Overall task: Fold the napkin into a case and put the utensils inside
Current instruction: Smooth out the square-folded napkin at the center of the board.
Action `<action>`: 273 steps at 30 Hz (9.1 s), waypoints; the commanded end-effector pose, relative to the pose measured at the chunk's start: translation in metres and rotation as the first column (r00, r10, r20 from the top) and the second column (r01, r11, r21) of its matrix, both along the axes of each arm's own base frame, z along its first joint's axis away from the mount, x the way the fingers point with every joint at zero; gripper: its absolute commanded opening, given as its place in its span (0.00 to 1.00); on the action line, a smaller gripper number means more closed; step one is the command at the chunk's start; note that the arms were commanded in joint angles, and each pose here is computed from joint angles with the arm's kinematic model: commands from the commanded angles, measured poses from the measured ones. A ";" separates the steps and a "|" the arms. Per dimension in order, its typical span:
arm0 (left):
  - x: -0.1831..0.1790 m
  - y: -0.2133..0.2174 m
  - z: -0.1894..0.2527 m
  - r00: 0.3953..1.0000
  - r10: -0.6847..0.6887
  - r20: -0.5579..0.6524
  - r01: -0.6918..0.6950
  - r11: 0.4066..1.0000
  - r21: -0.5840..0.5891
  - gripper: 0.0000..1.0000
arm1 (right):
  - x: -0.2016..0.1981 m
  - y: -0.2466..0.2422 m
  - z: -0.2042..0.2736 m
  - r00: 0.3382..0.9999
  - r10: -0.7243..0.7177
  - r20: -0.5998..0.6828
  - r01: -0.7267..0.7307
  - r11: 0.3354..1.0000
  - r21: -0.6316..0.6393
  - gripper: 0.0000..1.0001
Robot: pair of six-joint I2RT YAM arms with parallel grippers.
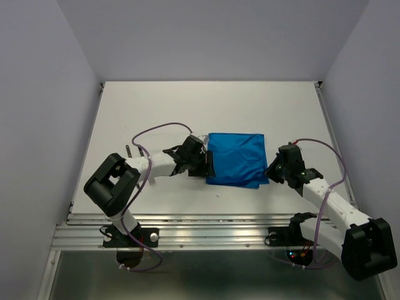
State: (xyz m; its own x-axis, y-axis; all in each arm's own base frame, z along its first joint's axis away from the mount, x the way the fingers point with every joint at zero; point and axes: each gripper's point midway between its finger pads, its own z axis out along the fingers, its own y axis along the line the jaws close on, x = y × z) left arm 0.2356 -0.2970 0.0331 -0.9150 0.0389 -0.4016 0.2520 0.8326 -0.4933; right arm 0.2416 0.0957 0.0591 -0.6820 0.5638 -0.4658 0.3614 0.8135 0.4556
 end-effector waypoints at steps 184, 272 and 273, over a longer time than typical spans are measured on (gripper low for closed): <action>0.051 0.013 0.036 0.896 0.187 0.403 -0.223 0.974 0.044 0.10 | 0.051 -0.003 0.042 0.992 -0.063 0.107 0.069 0.996 -0.049 0.01; 0.034 -0.002 0.065 0.891 0.123 0.436 -0.100 0.992 -0.075 0.14 | 0.008 -0.029 0.020 0.990 -0.144 -0.002 0.143 0.981 -0.129 0.01; 0.032 0.000 0.061 0.898 0.118 0.425 -0.102 0.993 -0.059 0.26 | 0.006 -0.030 0.013 0.988 -0.149 -0.032 0.144 0.980 -0.139 0.01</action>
State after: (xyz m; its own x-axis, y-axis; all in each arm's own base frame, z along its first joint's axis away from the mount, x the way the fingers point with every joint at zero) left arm 0.2806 -0.3021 0.1012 -0.6241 -0.1096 -0.7736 0.3453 0.8495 -0.3990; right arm 0.2631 0.0733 0.0954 -0.5923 0.5810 -0.5582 0.4283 0.8139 0.3926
